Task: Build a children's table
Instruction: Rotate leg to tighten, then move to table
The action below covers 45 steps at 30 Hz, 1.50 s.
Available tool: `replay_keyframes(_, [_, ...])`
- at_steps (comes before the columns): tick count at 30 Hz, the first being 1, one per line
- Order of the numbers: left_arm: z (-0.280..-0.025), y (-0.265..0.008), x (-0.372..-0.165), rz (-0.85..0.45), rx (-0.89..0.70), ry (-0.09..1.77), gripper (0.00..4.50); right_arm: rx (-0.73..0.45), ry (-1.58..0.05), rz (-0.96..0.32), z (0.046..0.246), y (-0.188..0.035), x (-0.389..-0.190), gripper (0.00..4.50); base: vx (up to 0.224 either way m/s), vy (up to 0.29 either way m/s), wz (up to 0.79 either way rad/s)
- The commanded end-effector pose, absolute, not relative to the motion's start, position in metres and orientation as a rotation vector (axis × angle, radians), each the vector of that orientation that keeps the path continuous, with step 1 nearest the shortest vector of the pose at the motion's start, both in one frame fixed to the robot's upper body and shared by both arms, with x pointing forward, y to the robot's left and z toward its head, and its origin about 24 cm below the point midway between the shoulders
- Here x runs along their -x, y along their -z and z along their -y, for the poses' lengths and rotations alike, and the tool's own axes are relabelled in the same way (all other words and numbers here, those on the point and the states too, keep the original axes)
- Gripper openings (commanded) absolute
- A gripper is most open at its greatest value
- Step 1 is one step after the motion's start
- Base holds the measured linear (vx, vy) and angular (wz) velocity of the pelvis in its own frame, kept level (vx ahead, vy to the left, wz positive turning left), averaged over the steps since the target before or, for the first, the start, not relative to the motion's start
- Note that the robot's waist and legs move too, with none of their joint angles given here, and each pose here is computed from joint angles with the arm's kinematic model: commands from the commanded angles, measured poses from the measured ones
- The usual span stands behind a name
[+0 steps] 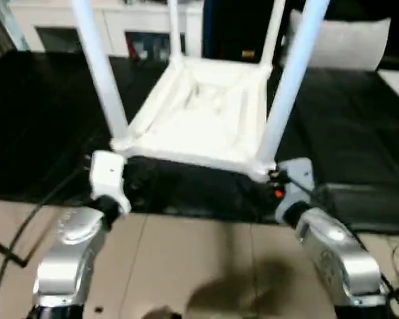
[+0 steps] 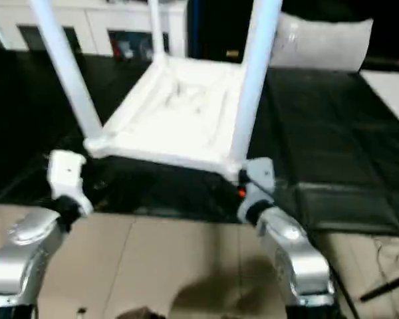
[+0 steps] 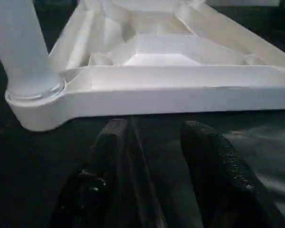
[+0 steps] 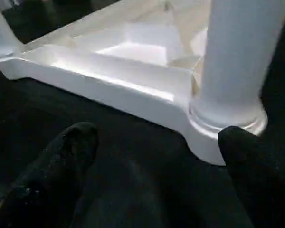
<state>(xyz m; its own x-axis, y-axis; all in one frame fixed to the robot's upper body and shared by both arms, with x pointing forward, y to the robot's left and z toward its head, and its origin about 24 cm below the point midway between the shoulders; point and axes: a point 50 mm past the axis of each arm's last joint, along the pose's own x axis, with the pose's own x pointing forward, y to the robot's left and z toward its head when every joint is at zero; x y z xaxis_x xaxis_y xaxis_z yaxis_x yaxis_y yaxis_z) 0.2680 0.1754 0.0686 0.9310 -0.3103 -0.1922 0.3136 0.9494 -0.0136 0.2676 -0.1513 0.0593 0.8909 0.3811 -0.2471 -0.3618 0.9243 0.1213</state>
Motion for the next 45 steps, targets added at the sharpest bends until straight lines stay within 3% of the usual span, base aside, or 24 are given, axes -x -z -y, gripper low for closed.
replay_keyframes(1, [-0.179, -0.071, -0.269, -0.180, -0.040, 0.300, 2.23, -0.049, -0.405, -0.240, 0.147, -0.066, -0.269, 4.50, -0.136, 0.125, -0.10])
replay_keyframes(12, [-0.172, -0.071, -0.271, -0.186, -0.023, 0.321, 2.23, -0.058, -0.370, -0.264, 0.147, -0.065, -0.269, 4.50, -0.053, 0.074, -0.08])
replay_keyframes(26, [-0.174, -0.074, -0.271, -0.164, -0.005, 0.308, 2.23, -0.037, -0.453, -0.231, 0.142, -0.066, -0.267, 4.50, -0.025, -0.031, -0.05])
replay_keyframes(45, [-0.176, -0.070, -0.263, -0.180, 0.003, 0.316, 2.23, -0.018, -0.513, -0.230, 0.137, -0.064, -0.262, 4.50, 0.139, 0.019, 0.08])
